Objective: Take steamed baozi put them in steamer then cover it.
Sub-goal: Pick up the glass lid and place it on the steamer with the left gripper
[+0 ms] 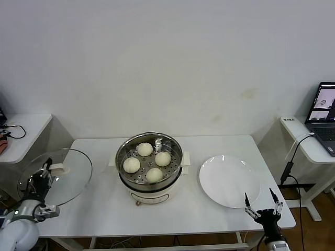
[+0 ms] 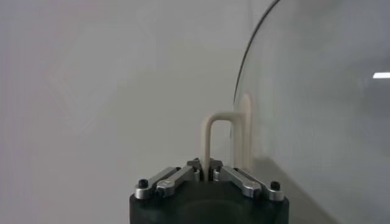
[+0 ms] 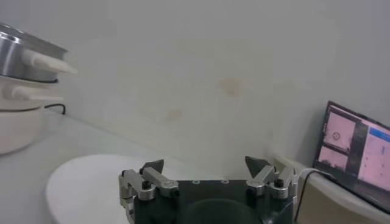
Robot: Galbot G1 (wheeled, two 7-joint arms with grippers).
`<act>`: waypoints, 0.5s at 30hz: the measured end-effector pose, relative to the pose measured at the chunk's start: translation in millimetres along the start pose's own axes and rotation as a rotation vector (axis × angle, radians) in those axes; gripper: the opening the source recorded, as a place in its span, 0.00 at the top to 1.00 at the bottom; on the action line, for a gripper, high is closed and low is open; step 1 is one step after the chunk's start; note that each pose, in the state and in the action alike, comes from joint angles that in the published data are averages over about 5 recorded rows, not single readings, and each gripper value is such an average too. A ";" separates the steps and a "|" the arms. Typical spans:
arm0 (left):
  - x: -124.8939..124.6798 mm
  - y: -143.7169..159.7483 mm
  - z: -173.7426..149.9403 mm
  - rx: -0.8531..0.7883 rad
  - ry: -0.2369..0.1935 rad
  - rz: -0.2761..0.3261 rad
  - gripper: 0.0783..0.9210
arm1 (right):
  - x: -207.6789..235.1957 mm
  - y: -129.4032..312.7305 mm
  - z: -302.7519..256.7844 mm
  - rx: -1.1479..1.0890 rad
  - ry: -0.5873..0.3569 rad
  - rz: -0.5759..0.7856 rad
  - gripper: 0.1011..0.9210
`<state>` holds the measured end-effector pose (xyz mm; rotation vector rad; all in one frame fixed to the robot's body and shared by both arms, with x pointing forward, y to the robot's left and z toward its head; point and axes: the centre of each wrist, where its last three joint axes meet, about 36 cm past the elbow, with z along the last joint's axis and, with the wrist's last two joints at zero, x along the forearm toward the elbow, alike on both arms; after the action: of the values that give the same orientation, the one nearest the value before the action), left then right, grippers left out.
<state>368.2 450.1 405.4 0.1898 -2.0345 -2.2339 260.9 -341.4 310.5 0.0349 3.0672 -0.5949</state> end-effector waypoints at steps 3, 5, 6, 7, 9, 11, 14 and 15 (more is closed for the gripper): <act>2.2 22.6 -10.4 0.022 0.002 -0.021 0.92 | -1.4 3.3 0.1 -0.001 -0.002 -0.006 0.12; 3.1 36.1 -19.9 0.039 -0.003 -0.031 0.92 | -1.7 5.6 0.1 -0.001 -0.004 -0.009 0.12; 3.5 41.9 -25.5 0.048 -0.007 -0.035 0.92 | -1.8 6.6 0.0 0.000 -0.005 -0.010 0.12; 3.6 47.0 -31.6 0.057 -0.013 -0.037 0.92 | -1.7 7.6 0.0 0.002 -0.007 -0.011 0.12; 3.1 55.2 -44.4 0.074 -0.026 -0.041 0.92 | -1.4 9.1 -0.1 0.006 -0.007 -0.012 0.12; 1.5 61.2 -58.1 0.092 -0.040 -0.044 0.92 | -0.9 10.6 0.0 0.009 -0.005 -0.013 0.12; -2.2 67.5 -80.7 0.116 -0.063 -0.043 0.92 | 0.2 13.4 0.2 0.014 -0.003 -0.014 0.12; -3.7 68.9 -88.5 0.123 -0.071 -0.042 0.92 | 0.5 14.5 0.4 0.016 -0.002 -0.015 0.12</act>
<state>386.7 357.5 465.9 0.1668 -2.2274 -2.1698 260.7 -328.1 304.8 0.0116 3.0633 -0.6194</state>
